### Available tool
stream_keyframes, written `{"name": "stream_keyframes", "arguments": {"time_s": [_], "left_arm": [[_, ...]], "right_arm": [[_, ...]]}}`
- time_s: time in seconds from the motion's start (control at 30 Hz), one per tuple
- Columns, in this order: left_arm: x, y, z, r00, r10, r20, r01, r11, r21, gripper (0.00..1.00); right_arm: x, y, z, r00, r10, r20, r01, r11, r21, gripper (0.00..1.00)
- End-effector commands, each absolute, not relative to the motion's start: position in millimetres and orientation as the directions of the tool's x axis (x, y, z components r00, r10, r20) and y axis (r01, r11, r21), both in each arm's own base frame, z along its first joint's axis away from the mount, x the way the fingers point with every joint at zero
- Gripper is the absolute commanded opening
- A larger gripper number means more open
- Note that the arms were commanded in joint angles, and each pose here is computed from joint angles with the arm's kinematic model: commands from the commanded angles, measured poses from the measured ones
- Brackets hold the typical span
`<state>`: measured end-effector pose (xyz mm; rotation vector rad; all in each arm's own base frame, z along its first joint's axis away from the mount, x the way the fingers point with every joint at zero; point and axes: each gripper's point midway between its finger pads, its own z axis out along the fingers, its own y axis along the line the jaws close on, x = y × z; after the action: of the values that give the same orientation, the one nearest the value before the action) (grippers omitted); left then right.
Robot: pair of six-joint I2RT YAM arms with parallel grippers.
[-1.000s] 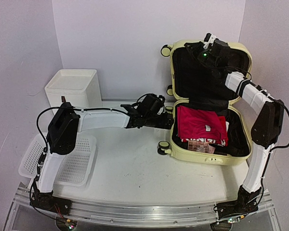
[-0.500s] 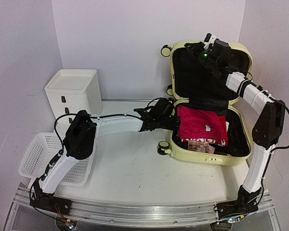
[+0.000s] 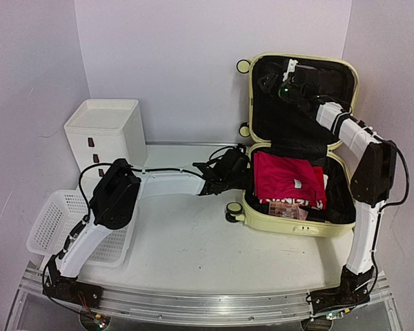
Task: Open, take out, and arrange the luggage
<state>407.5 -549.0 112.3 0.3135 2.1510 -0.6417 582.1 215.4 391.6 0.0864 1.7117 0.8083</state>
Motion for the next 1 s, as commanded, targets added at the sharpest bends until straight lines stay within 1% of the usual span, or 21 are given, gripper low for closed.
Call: {"name": "stream_keyframes", "arguments": {"time_s": [0.0,0.07,0.17,0.23,0.33,0.43,0.53,0.6,0.7,0.8,0.9,0.97], "left_arm": [[404,-522,95,-0.651,0.048,-0.757,0.392,0.876,-0.282,0.34],[401,-523,89,-0.666,0.05,-0.744,0.392,0.872,-0.292,0.32],[399,-522,85,-0.677,0.045,-0.735,0.386,0.872,-0.301,0.31],[399,-523,87,-0.676,0.046,-0.735,0.39,0.869,-0.304,0.31],[397,-523,93,-0.673,0.05,-0.738,0.399,0.865,-0.305,0.33],[394,-523,100,-0.67,0.056,-0.74,0.414,0.856,-0.31,0.41],[390,-524,104,-0.679,0.059,-0.732,0.425,0.844,-0.327,0.49],[386,-526,107,-0.687,0.061,-0.724,0.436,0.832,-0.344,0.52],[378,-529,112,-0.7,0.074,-0.71,0.462,0.805,-0.372,0.61],[370,-531,122,-0.702,0.092,-0.706,0.493,0.778,-0.389,0.69],[364,-528,135,-0.689,0.11,-0.716,0.522,0.761,-0.386,0.78],[362,-526,149,-0.668,0.12,-0.734,0.545,0.751,-0.373,0.83]], "right_arm": [[591,188,401,-0.285,0.374,-0.883,-0.312,0.834,0.454,0.66],[590,184,407,-0.29,0.332,-0.897,-0.316,0.852,0.418,0.74],[577,184,418,-0.309,0.291,-0.905,-0.336,0.857,0.39,0.81],[562,184,423,-0.335,0.266,-0.904,-0.349,0.856,0.381,0.87],[529,171,419,-0.413,0.195,-0.89,-0.311,0.888,0.339,0.98],[485,156,390,-0.521,0.069,-0.851,-0.292,0.922,0.253,0.98],[432,124,344,-0.642,-0.034,-0.766,-0.219,0.965,0.141,0.98],[396,95,312,-0.711,-0.061,-0.7,-0.137,0.989,0.053,0.98],[343,58,268,-0.805,-0.039,-0.592,-0.014,0.999,-0.047,0.98],[296,34,228,-0.881,-0.007,-0.473,0.054,0.992,-0.116,0.98],[259,9,194,-0.923,0.079,-0.377,0.153,0.974,-0.169,0.98],[245,-4,180,-0.922,0.164,-0.351,0.234,0.958,-0.166,0.98]]}}
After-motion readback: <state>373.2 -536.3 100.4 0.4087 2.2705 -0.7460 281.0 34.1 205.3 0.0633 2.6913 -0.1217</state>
